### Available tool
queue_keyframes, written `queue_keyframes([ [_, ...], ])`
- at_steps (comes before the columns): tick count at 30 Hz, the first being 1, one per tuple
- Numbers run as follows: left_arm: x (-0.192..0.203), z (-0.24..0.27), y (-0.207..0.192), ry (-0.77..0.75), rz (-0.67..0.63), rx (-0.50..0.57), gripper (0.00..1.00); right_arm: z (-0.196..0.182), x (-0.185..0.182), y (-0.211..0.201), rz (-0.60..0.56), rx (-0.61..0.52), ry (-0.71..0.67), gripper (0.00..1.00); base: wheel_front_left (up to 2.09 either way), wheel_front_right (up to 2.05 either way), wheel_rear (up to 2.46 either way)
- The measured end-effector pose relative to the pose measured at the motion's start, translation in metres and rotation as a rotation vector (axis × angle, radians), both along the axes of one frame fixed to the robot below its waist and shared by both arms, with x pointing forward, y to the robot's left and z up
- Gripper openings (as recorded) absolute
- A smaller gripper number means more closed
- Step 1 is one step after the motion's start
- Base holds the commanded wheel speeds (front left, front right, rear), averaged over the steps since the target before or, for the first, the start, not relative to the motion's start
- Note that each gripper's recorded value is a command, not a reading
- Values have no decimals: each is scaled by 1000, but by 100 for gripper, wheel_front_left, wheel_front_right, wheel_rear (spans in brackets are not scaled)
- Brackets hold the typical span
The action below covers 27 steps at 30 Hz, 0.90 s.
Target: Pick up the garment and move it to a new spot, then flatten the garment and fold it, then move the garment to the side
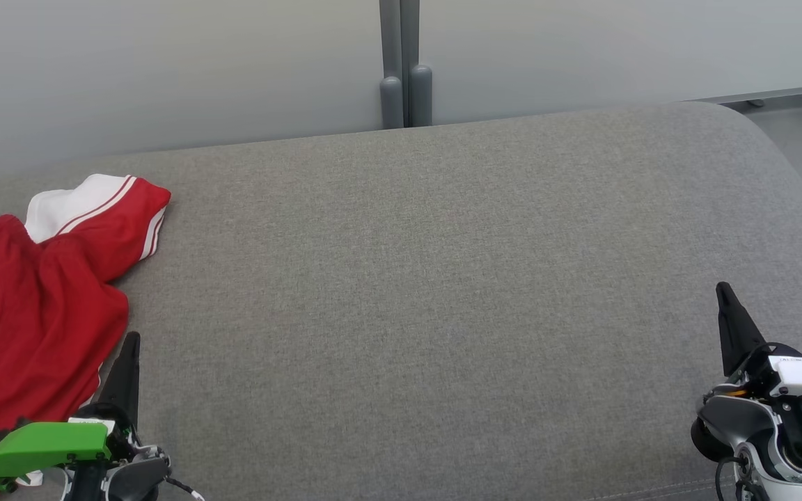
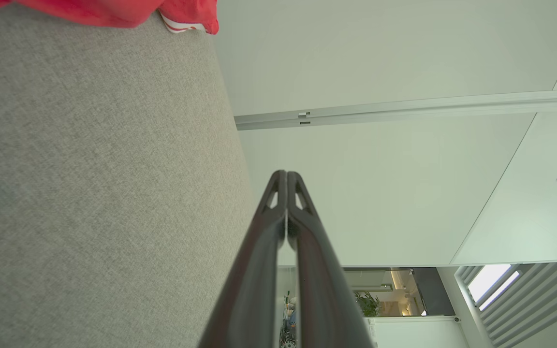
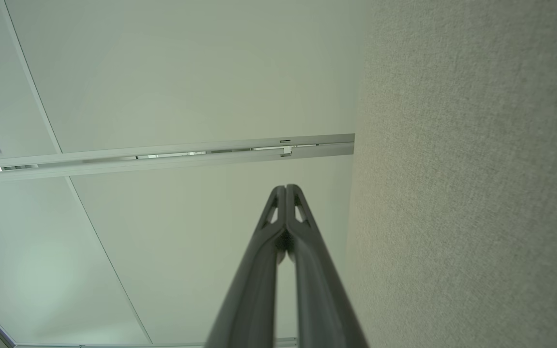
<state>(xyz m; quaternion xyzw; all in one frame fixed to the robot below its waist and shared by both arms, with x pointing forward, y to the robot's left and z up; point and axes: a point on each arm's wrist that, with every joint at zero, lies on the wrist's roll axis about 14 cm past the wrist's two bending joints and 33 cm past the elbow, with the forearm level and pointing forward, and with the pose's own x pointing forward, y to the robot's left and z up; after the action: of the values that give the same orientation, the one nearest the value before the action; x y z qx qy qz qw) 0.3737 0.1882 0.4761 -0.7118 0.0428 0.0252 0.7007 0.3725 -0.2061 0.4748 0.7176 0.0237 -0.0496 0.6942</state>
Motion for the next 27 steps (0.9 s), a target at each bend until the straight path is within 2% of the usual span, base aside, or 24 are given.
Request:
queue_keyframes([
  [27, 0, 0, 0, 0, 0, 0, 0, 0, 0, 0, 0, 0, 0, 0, 0, 0, 0],
])
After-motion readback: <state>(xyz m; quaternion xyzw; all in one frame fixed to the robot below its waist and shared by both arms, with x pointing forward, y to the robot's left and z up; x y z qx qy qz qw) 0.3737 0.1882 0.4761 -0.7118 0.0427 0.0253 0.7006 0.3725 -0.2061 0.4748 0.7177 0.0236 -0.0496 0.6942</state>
